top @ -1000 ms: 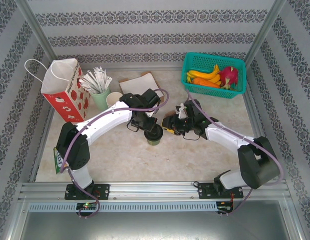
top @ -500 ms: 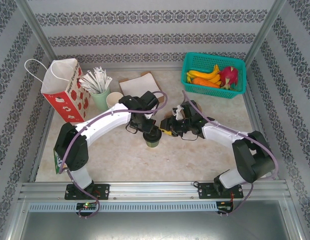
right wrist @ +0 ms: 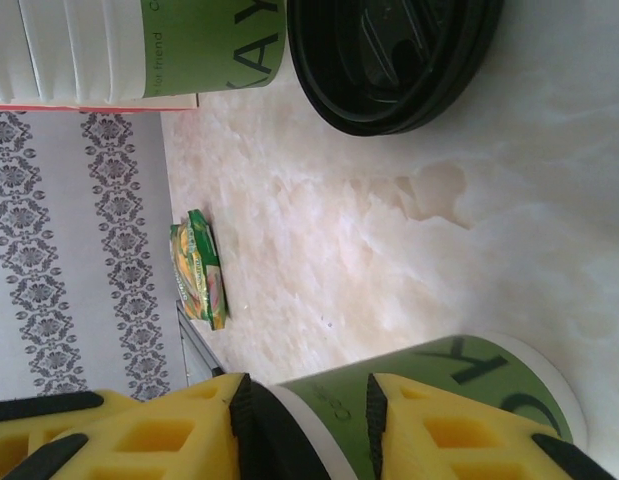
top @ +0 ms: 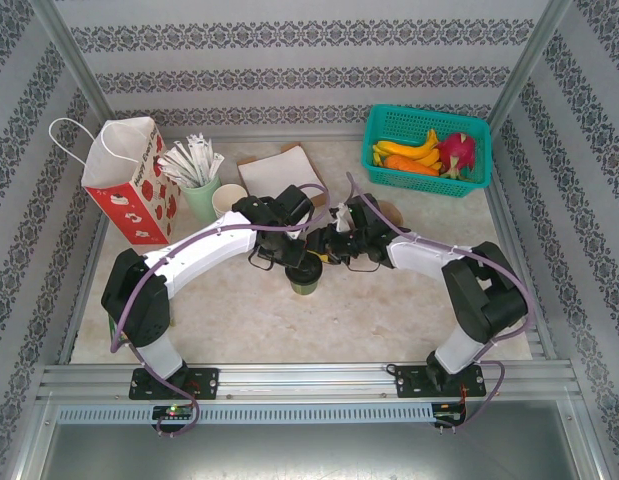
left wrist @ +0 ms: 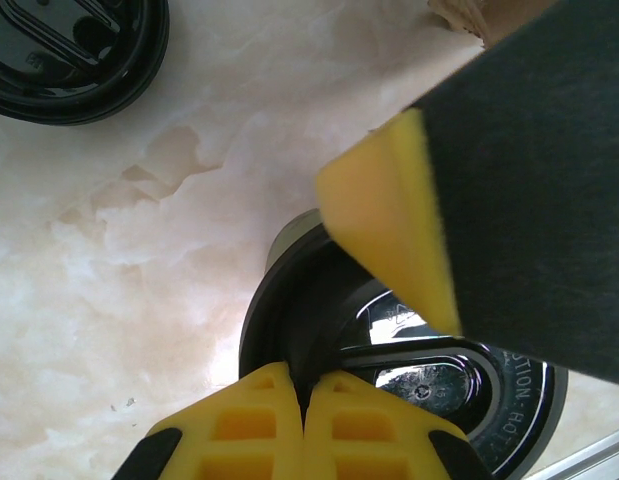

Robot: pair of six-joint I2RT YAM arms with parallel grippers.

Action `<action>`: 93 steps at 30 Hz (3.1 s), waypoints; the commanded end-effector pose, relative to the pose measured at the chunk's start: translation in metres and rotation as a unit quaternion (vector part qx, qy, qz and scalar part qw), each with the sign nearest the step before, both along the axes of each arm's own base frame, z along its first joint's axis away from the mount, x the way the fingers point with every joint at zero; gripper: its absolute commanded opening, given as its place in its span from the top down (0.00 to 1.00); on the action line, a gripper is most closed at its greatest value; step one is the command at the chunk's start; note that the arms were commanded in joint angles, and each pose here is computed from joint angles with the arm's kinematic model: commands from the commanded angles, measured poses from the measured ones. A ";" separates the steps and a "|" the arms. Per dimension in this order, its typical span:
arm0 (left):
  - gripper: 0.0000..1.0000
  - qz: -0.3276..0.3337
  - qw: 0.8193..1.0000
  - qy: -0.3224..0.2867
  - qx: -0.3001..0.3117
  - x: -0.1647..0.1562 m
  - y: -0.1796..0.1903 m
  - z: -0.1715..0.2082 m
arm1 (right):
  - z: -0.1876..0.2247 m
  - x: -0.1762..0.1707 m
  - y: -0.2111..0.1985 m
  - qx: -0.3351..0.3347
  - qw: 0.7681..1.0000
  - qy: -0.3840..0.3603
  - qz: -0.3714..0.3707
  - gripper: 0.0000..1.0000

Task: Pack the takeout coffee

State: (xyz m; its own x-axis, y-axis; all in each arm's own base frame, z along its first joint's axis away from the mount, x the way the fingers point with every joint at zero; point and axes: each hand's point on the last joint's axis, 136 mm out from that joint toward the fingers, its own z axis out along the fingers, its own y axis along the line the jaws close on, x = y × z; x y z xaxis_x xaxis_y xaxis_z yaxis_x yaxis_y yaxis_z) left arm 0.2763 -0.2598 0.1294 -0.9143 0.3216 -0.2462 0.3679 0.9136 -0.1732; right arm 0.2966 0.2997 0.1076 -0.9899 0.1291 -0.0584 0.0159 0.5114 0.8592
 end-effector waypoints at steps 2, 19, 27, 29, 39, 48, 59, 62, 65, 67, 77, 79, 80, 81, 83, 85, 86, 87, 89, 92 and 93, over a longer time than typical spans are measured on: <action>1.00 -0.009 1.000 0.027 0.014 -0.010 -0.009 -0.027 | -0.039 -0.043 0.008 -0.027 0.995 0.080 0.054 0.64; 1.00 0.017 0.999 0.020 0.022 -0.008 -0.005 -0.025 | -0.047 -0.043 0.012 -0.038 0.995 0.074 0.060 0.65; 1.00 0.048 0.998 0.000 0.051 -0.002 0.009 -0.017 | -0.011 -0.013 -0.012 -0.050 0.999 -0.006 0.004 0.52; 1.00 0.058 0.997 0.001 0.059 -0.002 0.012 -0.016 | -0.005 -0.006 -0.023 -0.057 0.998 -0.026 -0.017 0.43; 1.00 0.122 0.989 -0.002 0.080 0.003 0.023 -0.009 | 0.012 -0.006 -0.055 -0.080 0.990 -0.097 -0.064 0.06; 1.00 0.147 0.983 -0.005 0.106 0.010 0.027 -0.004 | 0.019 -0.028 -0.062 -0.063 0.986 -0.144 -0.046 0.08; 1.00 0.142 0.985 0.008 0.096 0.009 0.021 -0.012 | 0.014 -0.045 -0.037 -0.008 0.985 -0.172 0.019 0.21; 1.00 0.140 0.986 0.009 0.095 0.010 0.020 -0.012 | 0.010 -0.046 -0.031 -0.010 0.984 -0.173 0.032 0.22; 1.00 0.137 0.986 0.012 0.095 0.009 0.018 -0.014 | 0.008 -0.047 -0.026 -0.011 0.984 -0.170 0.041 0.23; 1.00 0.137 0.986 0.013 0.095 0.009 0.018 -0.015 | 0.004 -0.046 -0.025 -0.016 0.985 -0.169 0.043 0.24; 1.00 0.124 0.988 0.042 0.085 0.001 0.011 -0.027 | -0.028 -0.044 -0.030 -0.086 0.980 -0.178 0.029 0.25; 1.00 0.122 0.988 0.053 0.080 -0.002 0.009 -0.030 | -0.028 -0.045 -0.028 -0.090 0.977 -0.191 0.031 0.24; 1.00 0.121 0.988 0.057 0.078 -0.003 0.008 -0.031 | -0.026 -0.044 -0.027 -0.089 0.975 -0.200 0.028 0.24; 1.00 0.119 0.988 0.062 0.077 -0.005 0.007 -0.032 | -0.024 -0.043 -0.026 -0.090 0.973 -0.210 0.028 0.24; 1.00 0.119 0.988 0.066 0.074 -0.005 0.006 -0.031 | -0.018 -0.040 -0.023 -0.090 0.969 -0.228 0.025 0.23; 1.00 0.117 0.988 0.068 0.070 -0.006 0.004 -0.030 | -0.012 -0.037 -0.020 -0.084 0.966 -0.243 0.026 0.22; 1.00 0.117 0.989 0.067 0.067 -0.004 0.003 -0.029 | -0.009 -0.035 -0.019 -0.080 0.964 -0.251 0.025 0.22; 1.00 0.118 0.989 0.068 0.064 -0.004 0.003 -0.028 | -0.006 -0.035 -0.017 -0.075 0.963 -0.259 0.026 0.21; 1.00 0.120 0.989 0.068 0.052 -0.002 0.002 -0.025 | -0.002 -0.034 -0.014 -0.066 0.959 -0.272 0.029 0.20; 1.00 0.125 0.989 0.066 0.051 -0.001 0.004 -0.024 | 0.004 -0.039 -0.009 -0.048 0.952 -0.300 0.042 0.20; 1.00 0.126 0.988 0.065 0.053 -0.001 0.006 -0.024 | 0.006 -0.040 -0.008 -0.043 0.949 -0.309 0.045 0.19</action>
